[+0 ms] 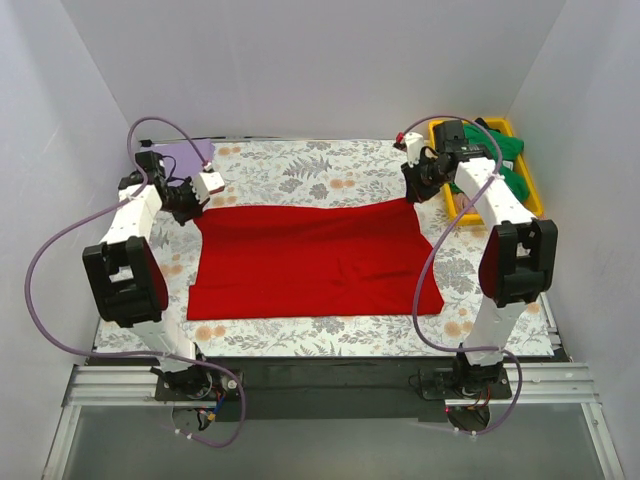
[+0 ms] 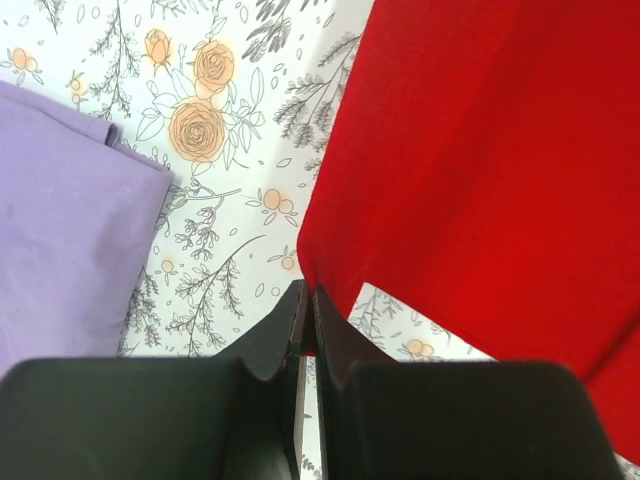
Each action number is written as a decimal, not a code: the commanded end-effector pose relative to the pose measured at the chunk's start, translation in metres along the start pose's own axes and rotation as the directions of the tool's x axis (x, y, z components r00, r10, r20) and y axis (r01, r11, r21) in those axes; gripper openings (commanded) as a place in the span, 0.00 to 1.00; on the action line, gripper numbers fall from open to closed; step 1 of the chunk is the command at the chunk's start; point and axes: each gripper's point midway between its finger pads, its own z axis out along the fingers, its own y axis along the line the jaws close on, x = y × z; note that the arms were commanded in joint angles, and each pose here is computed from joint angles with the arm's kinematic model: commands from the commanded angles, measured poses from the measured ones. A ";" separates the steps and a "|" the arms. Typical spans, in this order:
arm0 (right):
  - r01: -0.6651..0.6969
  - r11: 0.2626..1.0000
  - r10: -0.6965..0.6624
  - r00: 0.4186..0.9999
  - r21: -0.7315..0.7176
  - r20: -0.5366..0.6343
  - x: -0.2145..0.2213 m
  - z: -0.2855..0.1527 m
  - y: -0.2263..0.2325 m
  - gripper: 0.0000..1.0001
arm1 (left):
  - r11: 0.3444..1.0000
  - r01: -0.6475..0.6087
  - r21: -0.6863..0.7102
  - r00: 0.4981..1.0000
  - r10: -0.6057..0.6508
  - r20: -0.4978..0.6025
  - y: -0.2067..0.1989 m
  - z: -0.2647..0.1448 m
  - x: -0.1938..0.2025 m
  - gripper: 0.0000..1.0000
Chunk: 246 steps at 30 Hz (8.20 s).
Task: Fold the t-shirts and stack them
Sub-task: Fold the tshirt
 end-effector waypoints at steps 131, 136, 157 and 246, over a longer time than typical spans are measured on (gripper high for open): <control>-0.247 0.953 0.198 0.946 -0.175 -0.257 0.119 -0.023 0.070 0.38 | 0.940 0.060 0.336 0.961 -0.145 0.236 -0.182 0.028 -0.173 0.49; -0.295 0.944 0.243 0.925 -0.147 -0.291 0.121 -0.004 0.057 0.42 | 0.900 0.186 0.395 0.924 -0.297 0.240 -0.195 0.066 -0.245 0.49; -0.344 0.934 0.288 0.884 -0.097 -0.368 0.151 0.001 0.060 0.45 | 0.791 0.424 0.442 0.887 -0.461 -0.027 -0.288 0.179 -0.278 0.49; -0.250 0.946 0.151 0.902 -0.205 -0.403 0.182 -0.025 0.093 0.01 | 0.676 0.525 0.517 0.839 -0.514 -0.178 -0.339 0.120 -0.255 0.00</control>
